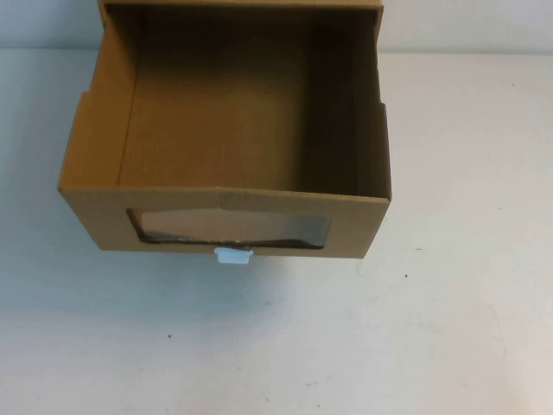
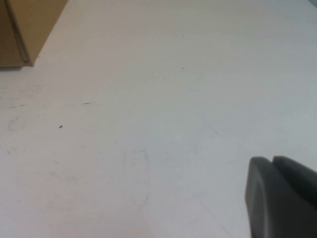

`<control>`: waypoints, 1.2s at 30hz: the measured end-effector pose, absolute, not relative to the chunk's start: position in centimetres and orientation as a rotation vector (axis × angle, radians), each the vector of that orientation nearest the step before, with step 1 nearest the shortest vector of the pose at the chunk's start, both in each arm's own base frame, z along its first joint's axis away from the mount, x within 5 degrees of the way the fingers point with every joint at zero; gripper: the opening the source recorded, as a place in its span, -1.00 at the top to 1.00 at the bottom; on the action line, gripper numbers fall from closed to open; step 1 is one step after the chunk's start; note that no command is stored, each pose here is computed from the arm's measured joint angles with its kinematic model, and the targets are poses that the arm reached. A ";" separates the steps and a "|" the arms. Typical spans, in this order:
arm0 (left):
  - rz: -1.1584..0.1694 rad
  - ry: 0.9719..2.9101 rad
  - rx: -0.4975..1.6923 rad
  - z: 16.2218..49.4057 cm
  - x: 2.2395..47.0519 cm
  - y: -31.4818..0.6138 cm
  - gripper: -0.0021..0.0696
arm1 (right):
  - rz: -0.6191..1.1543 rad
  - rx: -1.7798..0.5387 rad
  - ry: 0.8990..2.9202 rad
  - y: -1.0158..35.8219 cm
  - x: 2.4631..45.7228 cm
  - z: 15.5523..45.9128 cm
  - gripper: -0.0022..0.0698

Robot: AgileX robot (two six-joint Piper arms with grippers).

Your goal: Close the shoe box

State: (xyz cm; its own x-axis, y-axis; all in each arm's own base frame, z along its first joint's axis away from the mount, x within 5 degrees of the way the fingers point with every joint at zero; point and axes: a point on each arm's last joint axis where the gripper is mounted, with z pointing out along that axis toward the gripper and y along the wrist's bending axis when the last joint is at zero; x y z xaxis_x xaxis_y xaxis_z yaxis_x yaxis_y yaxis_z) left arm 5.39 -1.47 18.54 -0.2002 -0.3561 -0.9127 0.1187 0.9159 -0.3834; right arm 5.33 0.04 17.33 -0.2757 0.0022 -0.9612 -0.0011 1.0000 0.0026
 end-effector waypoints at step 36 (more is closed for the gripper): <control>-0.458 1.941 0.471 45.5 27.2 -5.9 0.95 | 0.003 0.001 1.850 0.0 5.3 17.3 0.97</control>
State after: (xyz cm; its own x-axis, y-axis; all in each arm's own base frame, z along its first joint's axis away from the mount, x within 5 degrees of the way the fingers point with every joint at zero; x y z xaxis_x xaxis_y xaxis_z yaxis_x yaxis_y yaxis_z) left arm 27.17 -5.94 45.51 -0.3830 0.1194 -0.9160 0.5161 0.8501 -0.1050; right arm 5.33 0.04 17.33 -0.2757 0.0022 -0.9612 -0.0011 1.0000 0.0026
